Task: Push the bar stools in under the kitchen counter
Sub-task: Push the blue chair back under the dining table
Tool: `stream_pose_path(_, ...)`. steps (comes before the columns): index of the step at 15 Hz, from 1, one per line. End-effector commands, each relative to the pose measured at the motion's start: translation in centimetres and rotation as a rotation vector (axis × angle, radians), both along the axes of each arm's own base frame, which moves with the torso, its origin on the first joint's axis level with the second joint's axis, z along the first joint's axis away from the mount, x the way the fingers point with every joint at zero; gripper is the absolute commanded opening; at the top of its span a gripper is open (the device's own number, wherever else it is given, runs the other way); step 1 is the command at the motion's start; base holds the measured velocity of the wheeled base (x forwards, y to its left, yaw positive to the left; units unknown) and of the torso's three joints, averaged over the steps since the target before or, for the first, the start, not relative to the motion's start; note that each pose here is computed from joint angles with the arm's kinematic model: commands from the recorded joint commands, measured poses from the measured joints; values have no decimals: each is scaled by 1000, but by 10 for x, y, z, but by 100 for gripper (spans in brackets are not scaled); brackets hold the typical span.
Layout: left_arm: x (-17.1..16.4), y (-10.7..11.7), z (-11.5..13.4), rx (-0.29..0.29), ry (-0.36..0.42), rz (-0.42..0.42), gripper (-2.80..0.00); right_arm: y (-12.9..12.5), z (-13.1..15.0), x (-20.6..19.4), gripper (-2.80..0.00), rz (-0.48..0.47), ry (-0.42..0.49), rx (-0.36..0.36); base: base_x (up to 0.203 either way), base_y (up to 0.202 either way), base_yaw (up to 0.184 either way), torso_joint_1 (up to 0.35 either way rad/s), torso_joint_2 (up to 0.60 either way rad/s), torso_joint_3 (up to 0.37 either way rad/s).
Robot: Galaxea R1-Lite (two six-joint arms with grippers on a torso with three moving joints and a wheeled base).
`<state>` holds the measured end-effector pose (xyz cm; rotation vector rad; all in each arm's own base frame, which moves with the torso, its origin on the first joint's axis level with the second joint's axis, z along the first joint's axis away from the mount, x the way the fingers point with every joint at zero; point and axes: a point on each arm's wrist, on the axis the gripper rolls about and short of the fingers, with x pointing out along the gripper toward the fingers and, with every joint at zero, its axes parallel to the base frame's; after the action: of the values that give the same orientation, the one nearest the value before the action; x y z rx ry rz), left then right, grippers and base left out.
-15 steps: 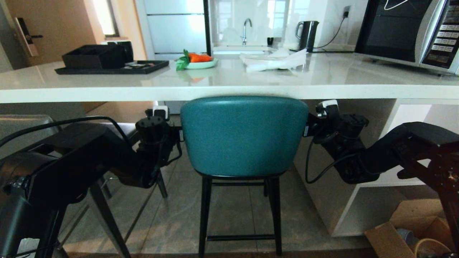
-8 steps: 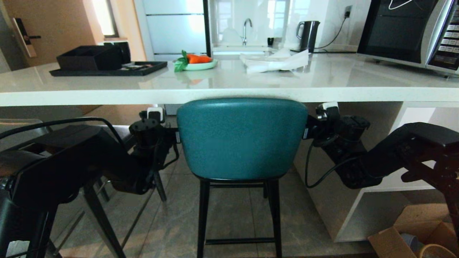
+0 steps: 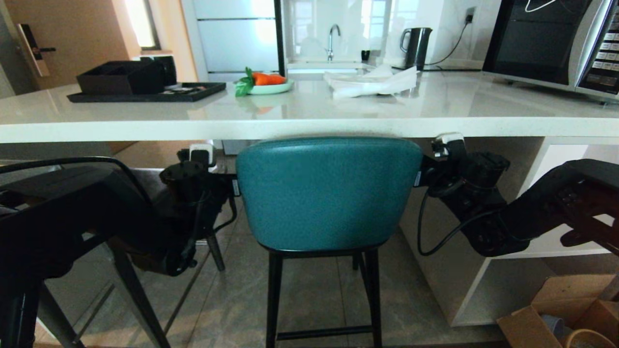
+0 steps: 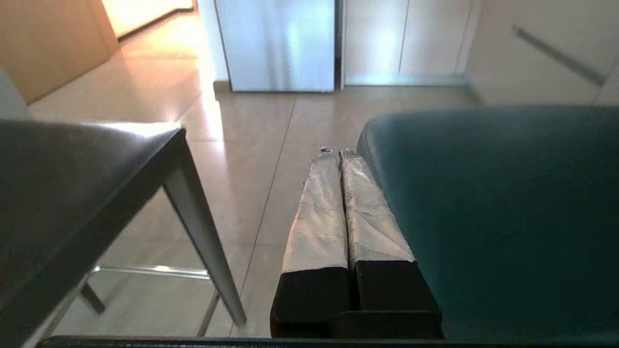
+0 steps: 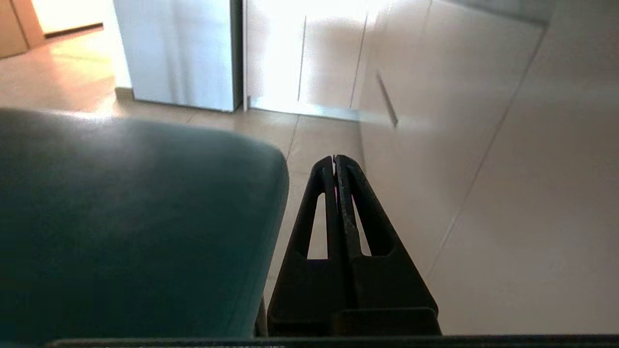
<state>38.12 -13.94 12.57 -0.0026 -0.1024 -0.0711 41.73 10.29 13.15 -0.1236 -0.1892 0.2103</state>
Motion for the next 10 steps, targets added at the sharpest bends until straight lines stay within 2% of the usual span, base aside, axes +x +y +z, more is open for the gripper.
stream_pose_path(1,-4,-30,5,-8,-20,-68,-280,7,13,-8,-280,17,-34,8,0,0,0,0,0,0)
stream_pose_path(4,-2,-23,2,-5,-9,-50,-280,4,17,-16,-280,15,-29,8,0,0,0,0,0,0)
stream_pose_path(7,-5,-5,-4,2,13,-14,-280,-14,14,-15,-280,-27,-14,5,0,0,0,0,0,0)
stream_pose_path(10,-3,-3,-6,0,4,-7,-280,-15,11,-14,-280,-38,-11,4,0,0,0,0,0,0)
